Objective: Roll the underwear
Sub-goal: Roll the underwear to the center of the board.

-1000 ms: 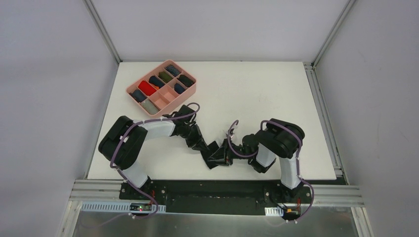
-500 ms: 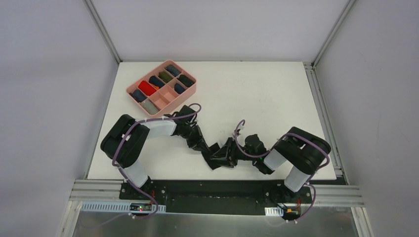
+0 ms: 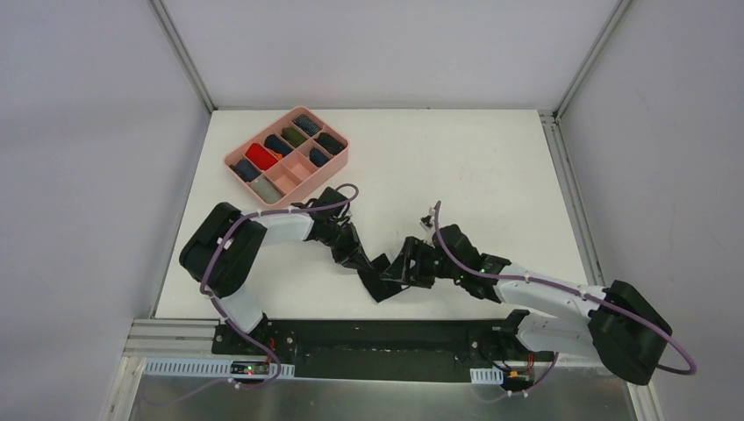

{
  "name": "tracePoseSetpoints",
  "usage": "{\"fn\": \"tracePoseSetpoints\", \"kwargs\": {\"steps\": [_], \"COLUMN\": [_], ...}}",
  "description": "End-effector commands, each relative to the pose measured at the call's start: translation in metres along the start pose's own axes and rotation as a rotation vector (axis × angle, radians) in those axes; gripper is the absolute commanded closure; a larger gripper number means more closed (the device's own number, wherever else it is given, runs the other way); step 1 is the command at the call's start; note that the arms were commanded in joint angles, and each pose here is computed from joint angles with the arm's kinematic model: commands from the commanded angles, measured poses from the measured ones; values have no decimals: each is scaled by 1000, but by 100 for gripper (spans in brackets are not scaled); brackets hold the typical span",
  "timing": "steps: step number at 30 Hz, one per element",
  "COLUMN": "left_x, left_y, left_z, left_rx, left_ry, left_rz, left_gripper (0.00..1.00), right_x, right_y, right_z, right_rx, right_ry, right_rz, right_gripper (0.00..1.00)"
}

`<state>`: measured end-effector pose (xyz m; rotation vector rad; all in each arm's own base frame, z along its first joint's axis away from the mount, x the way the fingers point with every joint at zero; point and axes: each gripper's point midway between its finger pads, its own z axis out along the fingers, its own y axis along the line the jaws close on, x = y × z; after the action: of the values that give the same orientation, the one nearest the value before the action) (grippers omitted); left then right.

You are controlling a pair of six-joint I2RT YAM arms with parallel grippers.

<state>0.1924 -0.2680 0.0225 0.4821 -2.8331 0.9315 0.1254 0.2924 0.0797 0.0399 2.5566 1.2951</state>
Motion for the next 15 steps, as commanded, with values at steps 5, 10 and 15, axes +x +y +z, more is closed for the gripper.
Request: {"fn": "tracePoseSetpoints", "kwargs": {"steps": [5, 10, 15], "left_x": [10, 11, 11], "left_y": [43, 42, 42], "left_z": [8, 6, 6], "left_rx": [-161, -155, -155], "left_ry": [19, 12, 14], "left_rz": [-7, -5, -10], "left_gripper": [87, 87, 86], "right_x": [-8, 3, 8], "right_y": [-14, -8, 5], "right_z": [-12, 5, 19], "right_rx": [214, 181, 137], "right_ry": [-9, 41, 61], "right_rz": [-183, -172, -180], "right_gripper": [34, 36, 41]}}
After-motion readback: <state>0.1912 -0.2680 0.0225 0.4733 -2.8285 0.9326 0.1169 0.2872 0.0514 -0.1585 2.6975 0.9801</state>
